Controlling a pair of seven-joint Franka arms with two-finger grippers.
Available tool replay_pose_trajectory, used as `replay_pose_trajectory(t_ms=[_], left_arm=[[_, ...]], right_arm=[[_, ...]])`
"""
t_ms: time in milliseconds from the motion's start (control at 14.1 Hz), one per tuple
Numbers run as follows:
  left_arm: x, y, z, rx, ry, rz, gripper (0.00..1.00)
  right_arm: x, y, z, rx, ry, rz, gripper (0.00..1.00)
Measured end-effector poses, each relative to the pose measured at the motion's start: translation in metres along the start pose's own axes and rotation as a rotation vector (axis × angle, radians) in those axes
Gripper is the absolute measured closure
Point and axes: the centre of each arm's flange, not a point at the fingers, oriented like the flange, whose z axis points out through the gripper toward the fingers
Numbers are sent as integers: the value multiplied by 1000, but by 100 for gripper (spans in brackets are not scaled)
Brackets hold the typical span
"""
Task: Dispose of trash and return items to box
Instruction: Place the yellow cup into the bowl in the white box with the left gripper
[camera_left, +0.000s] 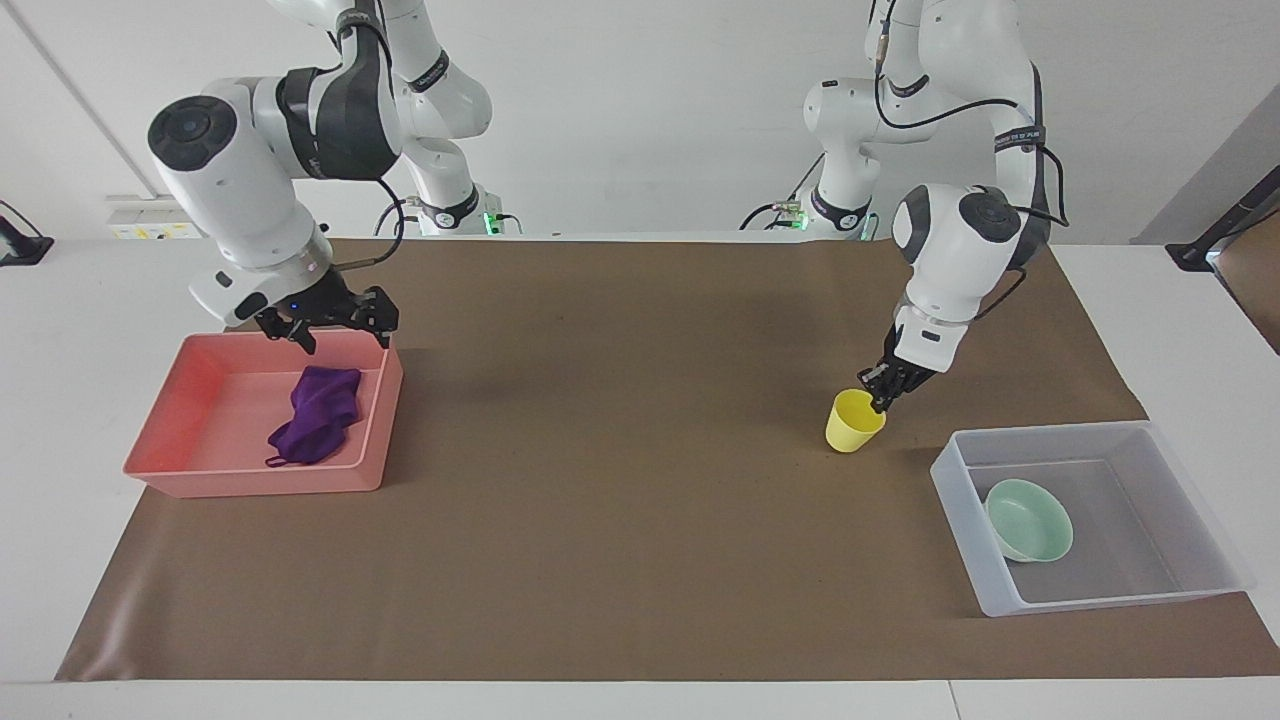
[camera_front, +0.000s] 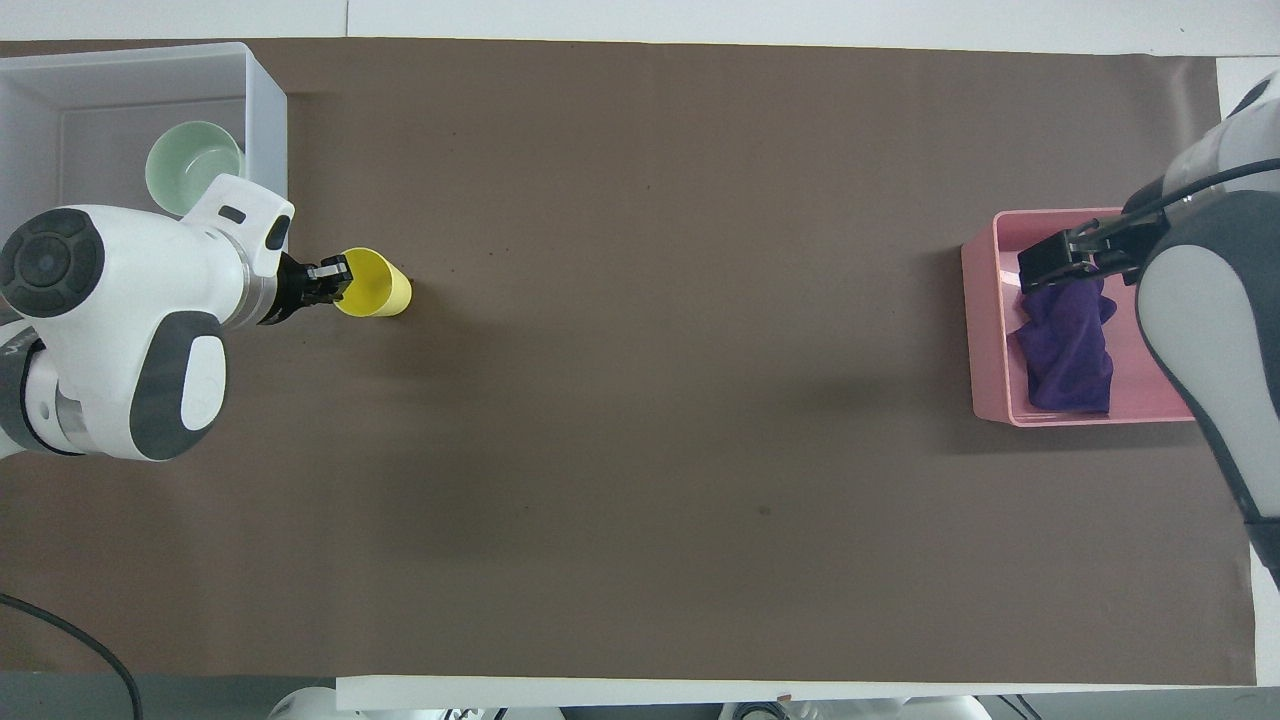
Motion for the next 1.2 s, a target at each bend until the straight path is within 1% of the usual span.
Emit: replay_pose_trajectory(t_ms=[142, 212, 354, 496, 637, 779, 920, 1133, 1204], left_arm=[[23, 17, -50, -23, -10, -43, 98], [39, 16, -77, -35, -9, -67, 98], [84, -11, -117, -42, 17, -139, 98], [127, -60, -130, -40, 53, -229, 98], [153, -102, -121, -33, 74, -299, 98], [173, -133, -93, -31, 102, -338, 98], [187, -140, -51, -31, 118, -348, 98], [194, -142, 11, -20, 103, -307, 98], [194, -144, 21, -12, 91, -275, 93]], right_arm=[[-22, 1, -25, -6, -4, 11, 0], [-31, 1, -34, -9, -14, 14, 0], [-47, 1, -41, -11, -56, 8, 0], [-58, 0, -43, -8, -109, -28, 0], [-66, 1, -47, -4, -125, -83, 0], [-72, 3, -54, -2, -115, -123, 0], [-76, 3, -60, -3, -104, -134, 0], [-76, -1, -64, 30, -86, -138, 0], [-75, -2, -66, 33, -72, -137, 0]])
